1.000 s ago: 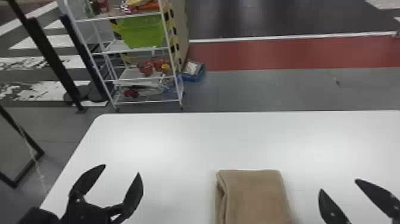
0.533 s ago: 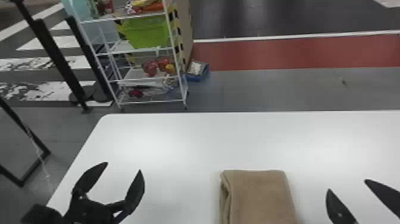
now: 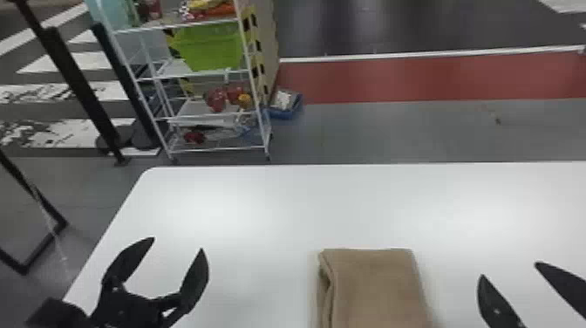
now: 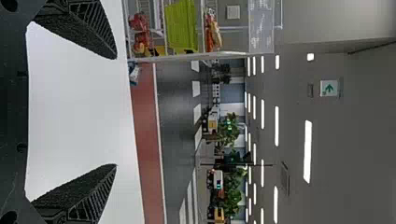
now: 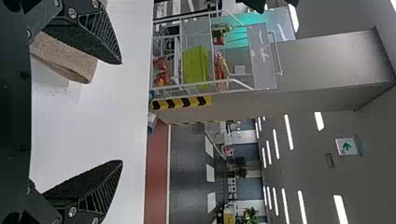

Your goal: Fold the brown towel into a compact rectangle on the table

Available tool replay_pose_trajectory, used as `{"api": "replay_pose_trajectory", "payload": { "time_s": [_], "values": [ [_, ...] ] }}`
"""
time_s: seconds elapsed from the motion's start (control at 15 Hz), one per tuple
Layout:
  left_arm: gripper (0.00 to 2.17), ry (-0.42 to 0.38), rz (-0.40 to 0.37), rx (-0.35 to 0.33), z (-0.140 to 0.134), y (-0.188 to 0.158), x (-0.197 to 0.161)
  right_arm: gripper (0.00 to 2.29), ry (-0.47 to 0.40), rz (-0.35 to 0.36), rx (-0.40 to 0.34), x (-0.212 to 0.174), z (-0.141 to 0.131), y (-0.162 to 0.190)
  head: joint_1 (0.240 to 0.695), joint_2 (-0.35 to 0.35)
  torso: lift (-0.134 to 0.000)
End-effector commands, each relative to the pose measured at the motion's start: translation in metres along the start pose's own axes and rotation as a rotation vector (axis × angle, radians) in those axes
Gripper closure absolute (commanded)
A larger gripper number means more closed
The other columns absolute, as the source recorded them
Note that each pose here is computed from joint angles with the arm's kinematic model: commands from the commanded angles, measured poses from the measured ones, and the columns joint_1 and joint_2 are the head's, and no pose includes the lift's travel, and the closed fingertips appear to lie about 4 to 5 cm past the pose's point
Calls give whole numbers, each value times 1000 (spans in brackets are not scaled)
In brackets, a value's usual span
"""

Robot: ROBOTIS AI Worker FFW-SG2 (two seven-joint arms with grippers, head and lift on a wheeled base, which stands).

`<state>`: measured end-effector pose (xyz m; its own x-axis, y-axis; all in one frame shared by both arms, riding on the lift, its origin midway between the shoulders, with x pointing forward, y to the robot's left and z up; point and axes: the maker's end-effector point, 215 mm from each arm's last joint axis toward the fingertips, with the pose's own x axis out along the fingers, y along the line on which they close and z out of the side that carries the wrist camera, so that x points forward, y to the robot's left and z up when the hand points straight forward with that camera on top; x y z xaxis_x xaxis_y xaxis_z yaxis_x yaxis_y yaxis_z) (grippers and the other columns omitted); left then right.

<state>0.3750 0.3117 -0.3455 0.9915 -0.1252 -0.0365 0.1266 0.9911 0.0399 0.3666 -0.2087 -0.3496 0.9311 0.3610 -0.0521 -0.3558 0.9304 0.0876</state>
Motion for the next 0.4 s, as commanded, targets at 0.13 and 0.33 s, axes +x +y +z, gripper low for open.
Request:
{"api": "replay_pose_trajectory", "payload": {
  "time_s": [0.13,0.33],
  "values": [
    [46,8,3,-11,-6,1,-1,144,3,1,1,-3,-2,2,695,160,-122],
    [46,0,-7,-15,-5,-1,-5,144,-12,0,-10,-7,2,4,695,162,-122]
  ]
}}
